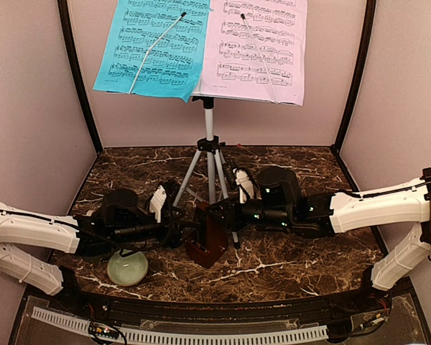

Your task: Set up the instrument practice props

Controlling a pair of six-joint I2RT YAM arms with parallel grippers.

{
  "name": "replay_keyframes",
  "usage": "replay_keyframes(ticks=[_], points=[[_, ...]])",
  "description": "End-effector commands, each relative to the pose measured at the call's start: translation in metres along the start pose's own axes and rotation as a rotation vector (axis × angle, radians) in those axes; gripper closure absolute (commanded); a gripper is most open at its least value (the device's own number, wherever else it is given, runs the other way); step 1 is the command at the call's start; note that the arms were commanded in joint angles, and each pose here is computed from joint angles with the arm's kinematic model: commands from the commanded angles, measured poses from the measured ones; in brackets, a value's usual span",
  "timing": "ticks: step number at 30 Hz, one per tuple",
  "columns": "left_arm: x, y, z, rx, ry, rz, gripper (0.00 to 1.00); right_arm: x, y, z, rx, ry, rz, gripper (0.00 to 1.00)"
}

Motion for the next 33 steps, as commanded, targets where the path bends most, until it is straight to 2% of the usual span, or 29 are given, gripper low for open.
replay_keyframes(ticks=[1, 10, 23, 33], points=[[-0.001, 0.001, -0.017, -0.079, -0.067, -0.030, 0.30, 0.004, -0.002, -0.009, -0.026, -0.017, -0.002, 0.68], [0.018, -0.005, -0.012, -0.081, -0.107, -0.147, 0.35, 0.002, -0.002, -0.004, -0.017, -0.023, 0.005, 0.68], [0.071, -0.018, -0.003, -0.082, -0.294, -0.290, 0.37, 0.001, -0.002, -0.002, -0.004, -0.027, 0.014, 0.68], [0.095, -0.023, 0.008, -0.012, -0.365, -0.419, 0.38, 0.002, -0.002, -0.003, -0.002, -0.030, 0.012, 0.68]])
Point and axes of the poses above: each gripper's point midway between its finger pads, its own y axis out along the fingers, its own x axis along the line the jaws close on, z = x × y, the point moved 8 cm from there along -y, back along the fingers, and after that the axes turned 10 degrees about -y, right-handed, at the moved point
